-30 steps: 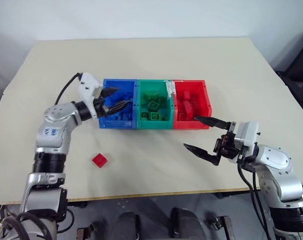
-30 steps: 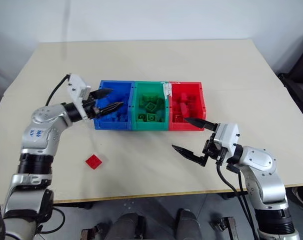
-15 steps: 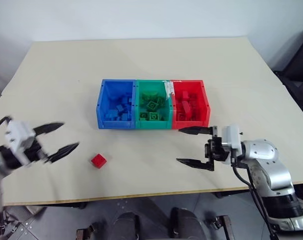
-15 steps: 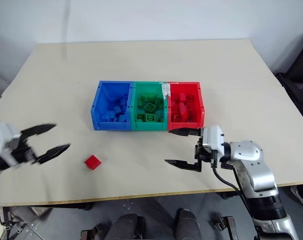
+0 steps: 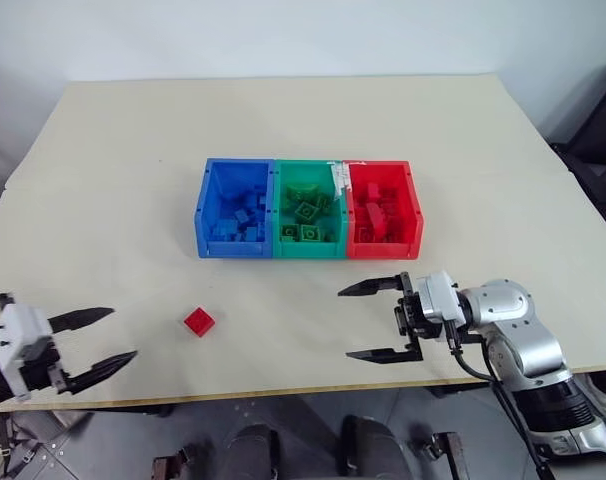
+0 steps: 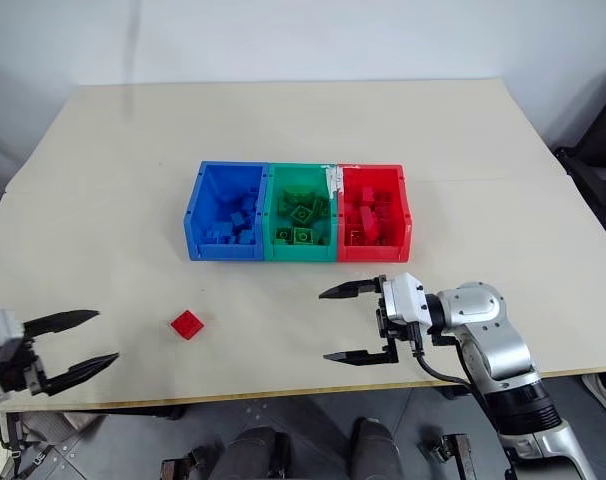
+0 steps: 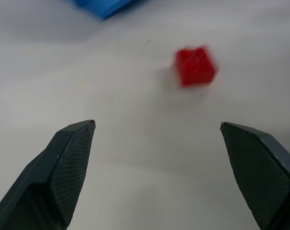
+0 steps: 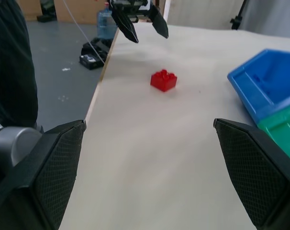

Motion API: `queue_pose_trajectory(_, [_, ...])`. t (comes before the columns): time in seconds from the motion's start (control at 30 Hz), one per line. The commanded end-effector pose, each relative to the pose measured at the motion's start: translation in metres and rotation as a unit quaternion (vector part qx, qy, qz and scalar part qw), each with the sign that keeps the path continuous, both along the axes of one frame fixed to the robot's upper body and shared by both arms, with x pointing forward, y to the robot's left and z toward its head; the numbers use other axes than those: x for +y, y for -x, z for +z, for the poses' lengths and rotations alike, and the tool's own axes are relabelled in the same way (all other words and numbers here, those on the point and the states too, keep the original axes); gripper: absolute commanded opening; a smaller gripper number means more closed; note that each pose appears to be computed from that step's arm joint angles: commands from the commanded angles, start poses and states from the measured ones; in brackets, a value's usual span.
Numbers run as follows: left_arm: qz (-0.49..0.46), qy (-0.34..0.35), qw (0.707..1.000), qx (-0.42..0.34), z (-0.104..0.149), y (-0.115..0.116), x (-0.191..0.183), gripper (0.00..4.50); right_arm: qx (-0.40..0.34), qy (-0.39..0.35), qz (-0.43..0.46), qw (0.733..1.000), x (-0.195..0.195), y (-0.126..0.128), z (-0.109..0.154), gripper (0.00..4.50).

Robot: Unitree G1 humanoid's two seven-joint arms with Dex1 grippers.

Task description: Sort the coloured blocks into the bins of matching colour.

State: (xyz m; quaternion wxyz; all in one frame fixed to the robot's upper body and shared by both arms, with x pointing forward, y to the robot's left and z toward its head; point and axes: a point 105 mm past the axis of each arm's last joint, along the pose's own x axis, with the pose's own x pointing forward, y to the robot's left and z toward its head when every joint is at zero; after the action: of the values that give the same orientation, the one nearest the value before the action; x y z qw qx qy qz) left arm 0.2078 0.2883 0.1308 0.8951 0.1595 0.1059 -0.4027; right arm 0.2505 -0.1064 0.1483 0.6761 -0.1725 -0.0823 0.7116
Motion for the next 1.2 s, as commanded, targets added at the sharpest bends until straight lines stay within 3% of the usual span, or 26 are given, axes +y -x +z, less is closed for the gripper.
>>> queue_pose_trajectory(0.03, [-0.035,-0.007,0.999,0.008,-0.003,-0.004,-0.037,4.44,-0.019,0.011,-0.015,1.0,-0.015,-0.002,0.002,4.5])
queue_pose_trajectory(0.13, [0.007,-0.007,1.0,0.006,-0.007,-0.022,-0.05,4.44,-0.014,0.007,-0.037,0.999,-0.022,-0.004,0.001,4.5])
queue_pose_trajectory(0.27, [0.003,-0.006,1.0,0.014,-0.023,-0.027,-0.073,4.44,-0.013,0.008,-0.046,0.999,-0.025,-0.004,0.0,4.5])
queue_pose_trajectory(0.4, [0.052,-0.017,0.998,0.033,-0.043,-0.037,-0.068,4.44,-0.01,0.009,-0.05,0.999,-0.023,-0.001,-0.002,4.5])
queue_pose_trajectory(0.5, [0.067,-0.016,0.997,0.04,-0.045,-0.038,-0.065,3.85,-0.008,0.012,-0.053,0.998,-0.025,0.0,-0.002,4.5])
queue_pose_trajectory(0.67, [0.063,-0.022,0.997,0.046,-0.044,-0.037,-0.061,2.31,-0.011,0.016,-0.067,0.998,-0.03,0.0,-0.002,4.5])
queue_pose_trajectory(0.73, [0.032,-0.03,0.998,0.05,-0.041,-0.035,-0.063,1.61,-0.011,0.019,-0.077,0.997,-0.034,0.001,-0.003,4.5])
queue_pose_trajectory(0.77, [0.02,-0.026,0.998,0.052,-0.038,-0.035,-0.065,1.47,-0.01,0.019,-0.082,0.996,-0.035,0.001,-0.003,4.5])
queue_pose_trajectory(0.83, [0.003,-0.018,0.999,0.037,-0.028,-0.041,-0.069,1.48,-0.01,0.02,-0.088,0.996,-0.037,0.003,-0.003,4.5])
queue_pose_trajectory(1.03, [-0.099,0.054,0.993,-0.042,0.034,-0.084,-0.137,1.48,-0.018,-0.02,-0.185,0.982,-0.055,-0.002,0.008,4.5])
queue_pose_trajectory(1.13, [-0.158,0.061,0.984,-0.056,0.047,-0.101,-0.176,1.48,-0.007,-0.085,-0.246,0.965,-0.062,-0.003,0.017,4.5])
queue_pose_trajectory(1.2, [-0.191,0.058,0.978,-0.067,0.049,-0.121,-0.204,1.48,-0.011,-0.143,-0.309,0.94,-0.073,-0.006,0.025,4.5])
